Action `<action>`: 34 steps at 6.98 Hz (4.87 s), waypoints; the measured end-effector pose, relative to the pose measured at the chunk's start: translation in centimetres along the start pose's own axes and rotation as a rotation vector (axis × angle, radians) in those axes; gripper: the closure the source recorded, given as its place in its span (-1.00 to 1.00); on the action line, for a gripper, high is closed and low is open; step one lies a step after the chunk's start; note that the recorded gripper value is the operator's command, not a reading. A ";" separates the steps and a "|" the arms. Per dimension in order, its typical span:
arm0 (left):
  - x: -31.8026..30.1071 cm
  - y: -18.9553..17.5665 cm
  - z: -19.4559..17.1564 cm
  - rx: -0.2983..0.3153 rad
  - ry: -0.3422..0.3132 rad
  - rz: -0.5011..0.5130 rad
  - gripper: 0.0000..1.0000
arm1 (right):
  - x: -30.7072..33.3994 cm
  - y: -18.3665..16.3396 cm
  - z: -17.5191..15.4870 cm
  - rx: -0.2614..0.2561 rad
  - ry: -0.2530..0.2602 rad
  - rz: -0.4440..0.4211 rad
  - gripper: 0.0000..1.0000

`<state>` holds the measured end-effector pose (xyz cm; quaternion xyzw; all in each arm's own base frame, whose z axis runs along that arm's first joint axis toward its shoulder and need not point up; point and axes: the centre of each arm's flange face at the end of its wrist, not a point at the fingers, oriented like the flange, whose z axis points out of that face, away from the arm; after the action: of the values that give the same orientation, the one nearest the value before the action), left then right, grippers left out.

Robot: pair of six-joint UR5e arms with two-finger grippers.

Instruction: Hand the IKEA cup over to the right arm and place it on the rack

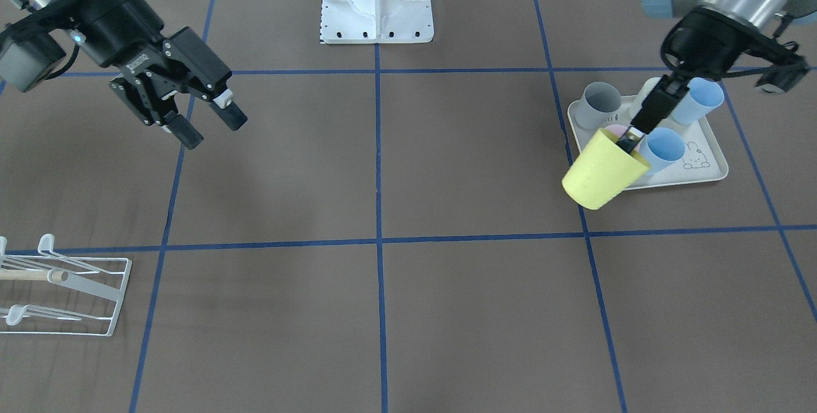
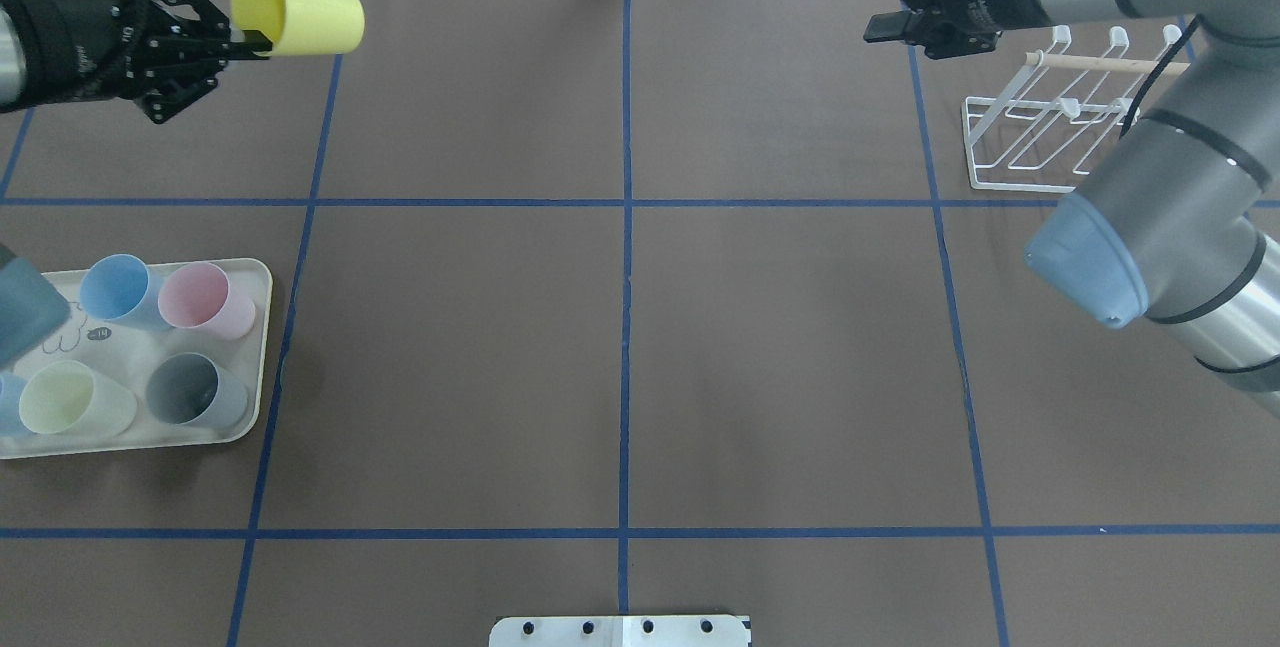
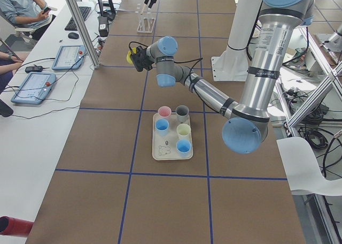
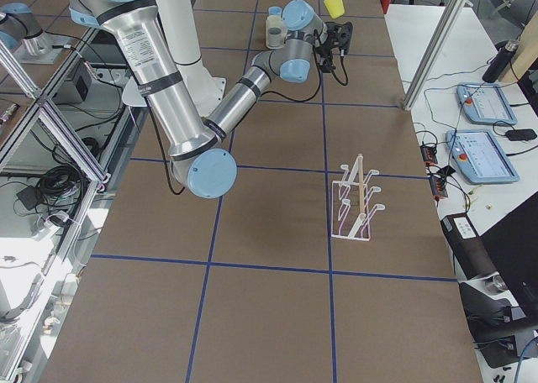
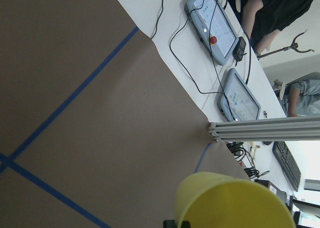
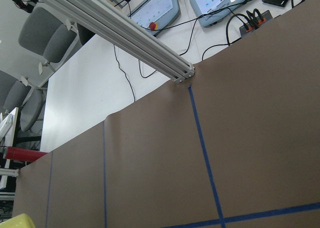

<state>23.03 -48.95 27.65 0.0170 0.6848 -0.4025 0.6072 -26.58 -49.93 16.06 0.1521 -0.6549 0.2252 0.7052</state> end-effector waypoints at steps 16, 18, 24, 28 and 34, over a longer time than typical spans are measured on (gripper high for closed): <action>2.9 20.0 5.2 -0.413 0.542 -0.776 1.00 | -8.1 11.8 4.8 0.060 -0.454 0.335 -1.00; 2.7 20.7 5.4 -0.421 0.533 -0.778 1.00 | -8.1 11.9 4.7 0.061 -0.455 0.336 -0.99; 3.3 22.0 5.3 -0.446 0.536 -0.783 1.00 | -8.0 11.6 4.8 0.076 -0.454 0.342 0.25; 3.2 22.2 5.3 -0.448 0.531 -0.783 -1.00 | -7.9 11.6 4.9 0.066 -0.454 0.395 1.00; 3.2 22.1 4.7 -0.420 0.556 -0.644 -1.00 | -6.8 4.4 2.9 0.186 -0.446 0.357 1.00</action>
<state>37.40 -38.22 13.45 -0.2125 0.8583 -0.4034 0.2354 -31.61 -48.42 9.27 0.1442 -0.7867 0.3654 0.4762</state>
